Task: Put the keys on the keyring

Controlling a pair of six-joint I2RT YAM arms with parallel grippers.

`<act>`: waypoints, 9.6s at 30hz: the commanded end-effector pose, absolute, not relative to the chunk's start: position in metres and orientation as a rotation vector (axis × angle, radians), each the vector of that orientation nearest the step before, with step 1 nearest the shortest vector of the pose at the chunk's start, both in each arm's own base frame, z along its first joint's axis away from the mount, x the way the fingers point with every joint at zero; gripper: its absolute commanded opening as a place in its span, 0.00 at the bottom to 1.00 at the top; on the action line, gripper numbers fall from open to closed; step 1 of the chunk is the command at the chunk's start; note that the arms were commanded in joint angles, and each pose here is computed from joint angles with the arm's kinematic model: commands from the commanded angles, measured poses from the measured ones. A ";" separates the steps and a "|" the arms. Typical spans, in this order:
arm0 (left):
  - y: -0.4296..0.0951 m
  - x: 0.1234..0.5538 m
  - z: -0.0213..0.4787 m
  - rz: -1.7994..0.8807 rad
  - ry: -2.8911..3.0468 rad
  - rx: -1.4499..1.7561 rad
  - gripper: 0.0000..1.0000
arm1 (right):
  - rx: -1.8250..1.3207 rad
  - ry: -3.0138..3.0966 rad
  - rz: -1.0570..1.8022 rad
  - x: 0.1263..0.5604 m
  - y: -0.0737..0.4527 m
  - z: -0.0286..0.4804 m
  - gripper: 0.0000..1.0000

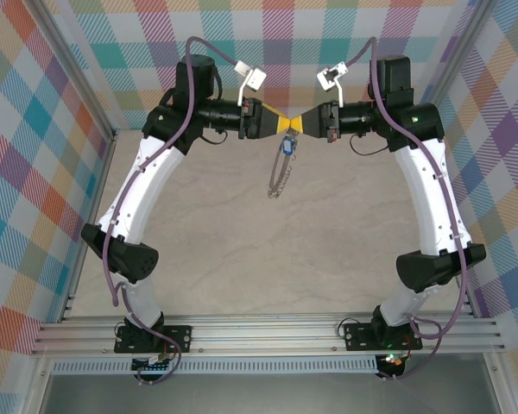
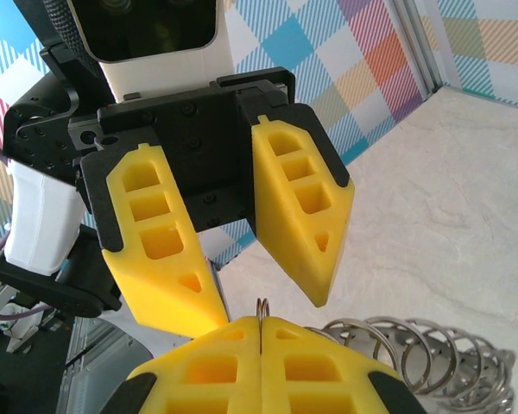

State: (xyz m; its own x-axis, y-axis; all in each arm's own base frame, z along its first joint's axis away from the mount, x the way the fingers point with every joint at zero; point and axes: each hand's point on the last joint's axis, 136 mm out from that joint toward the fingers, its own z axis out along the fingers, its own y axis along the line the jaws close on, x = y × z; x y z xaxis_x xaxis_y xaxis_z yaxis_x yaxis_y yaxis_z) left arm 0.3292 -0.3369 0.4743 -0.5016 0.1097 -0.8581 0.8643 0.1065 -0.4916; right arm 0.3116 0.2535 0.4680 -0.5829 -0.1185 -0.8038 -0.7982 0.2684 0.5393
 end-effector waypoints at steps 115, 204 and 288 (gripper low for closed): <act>-0.343 0.344 0.558 -1.522 1.440 0.797 0.00 | -0.599 1.690 1.460 0.341 0.252 0.492 0.58; -0.347 0.372 0.564 -1.701 1.307 0.526 0.00 | -0.487 1.525 1.429 0.350 0.222 0.559 0.40; -0.322 0.333 0.476 -1.417 1.708 0.955 0.38 | -0.850 1.986 1.164 0.322 0.247 0.459 0.00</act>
